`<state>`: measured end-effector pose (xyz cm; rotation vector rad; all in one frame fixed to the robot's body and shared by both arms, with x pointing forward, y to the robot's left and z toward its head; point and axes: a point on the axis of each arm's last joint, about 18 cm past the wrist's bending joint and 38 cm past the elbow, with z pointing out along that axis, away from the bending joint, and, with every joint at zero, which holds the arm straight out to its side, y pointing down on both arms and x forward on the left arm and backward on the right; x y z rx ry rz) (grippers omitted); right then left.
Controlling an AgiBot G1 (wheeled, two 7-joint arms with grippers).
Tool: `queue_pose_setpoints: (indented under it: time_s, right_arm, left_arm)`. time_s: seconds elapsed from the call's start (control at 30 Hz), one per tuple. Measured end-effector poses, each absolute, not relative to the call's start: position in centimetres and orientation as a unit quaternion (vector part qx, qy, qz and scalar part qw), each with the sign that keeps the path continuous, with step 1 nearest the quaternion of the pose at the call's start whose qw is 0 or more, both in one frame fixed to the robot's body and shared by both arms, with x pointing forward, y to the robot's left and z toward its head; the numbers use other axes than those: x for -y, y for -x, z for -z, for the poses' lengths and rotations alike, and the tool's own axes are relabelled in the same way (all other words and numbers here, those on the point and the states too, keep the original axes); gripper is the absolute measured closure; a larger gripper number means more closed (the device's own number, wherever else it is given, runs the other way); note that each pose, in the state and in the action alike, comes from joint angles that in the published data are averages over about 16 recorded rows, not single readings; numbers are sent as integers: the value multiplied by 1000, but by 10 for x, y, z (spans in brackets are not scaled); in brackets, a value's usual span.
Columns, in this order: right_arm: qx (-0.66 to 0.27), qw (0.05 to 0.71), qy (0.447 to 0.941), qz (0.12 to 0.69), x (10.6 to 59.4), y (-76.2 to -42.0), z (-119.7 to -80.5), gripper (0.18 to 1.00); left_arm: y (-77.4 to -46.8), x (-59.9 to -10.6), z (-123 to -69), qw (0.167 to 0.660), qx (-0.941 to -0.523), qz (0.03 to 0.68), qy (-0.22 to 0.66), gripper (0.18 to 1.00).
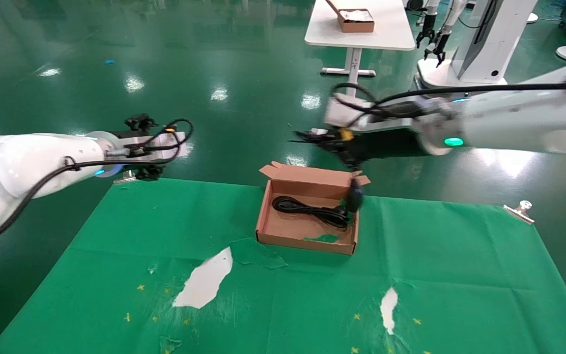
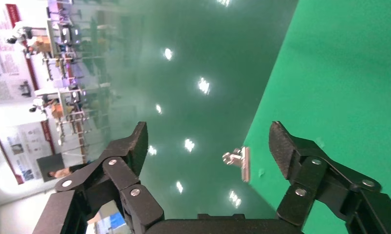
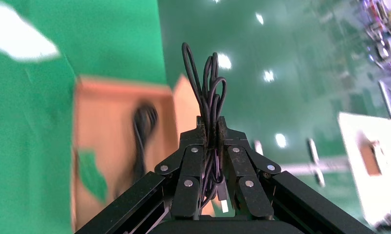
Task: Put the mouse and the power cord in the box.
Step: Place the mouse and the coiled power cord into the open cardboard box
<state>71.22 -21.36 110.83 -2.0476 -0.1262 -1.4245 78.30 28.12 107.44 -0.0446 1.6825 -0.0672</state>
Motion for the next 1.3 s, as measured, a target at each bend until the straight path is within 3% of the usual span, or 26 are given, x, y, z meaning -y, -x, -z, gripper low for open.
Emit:
queue_pose_setpoints:
  time_s: [0.27,0.6,1.0,1.3]
  right_arm:
    - [42,312,797,516,165,-736,-1060,962]
    - [-28,273,811,517,164,-763,-1005,962]
    - [-53,258,806,531,172,-771,-997,935]
    - [-52,267,808,523,171,-768,-998,837]
  left_arm:
    - [-782,-288,-1077,666,-745,26,29,258]
    - [-782,-289,-1078,667,-744,25,30,192]
    - [-782,-290,-1078,667,-744,24,31,184]
    - [-782,-289,-1078,667,-744,25,30,184]
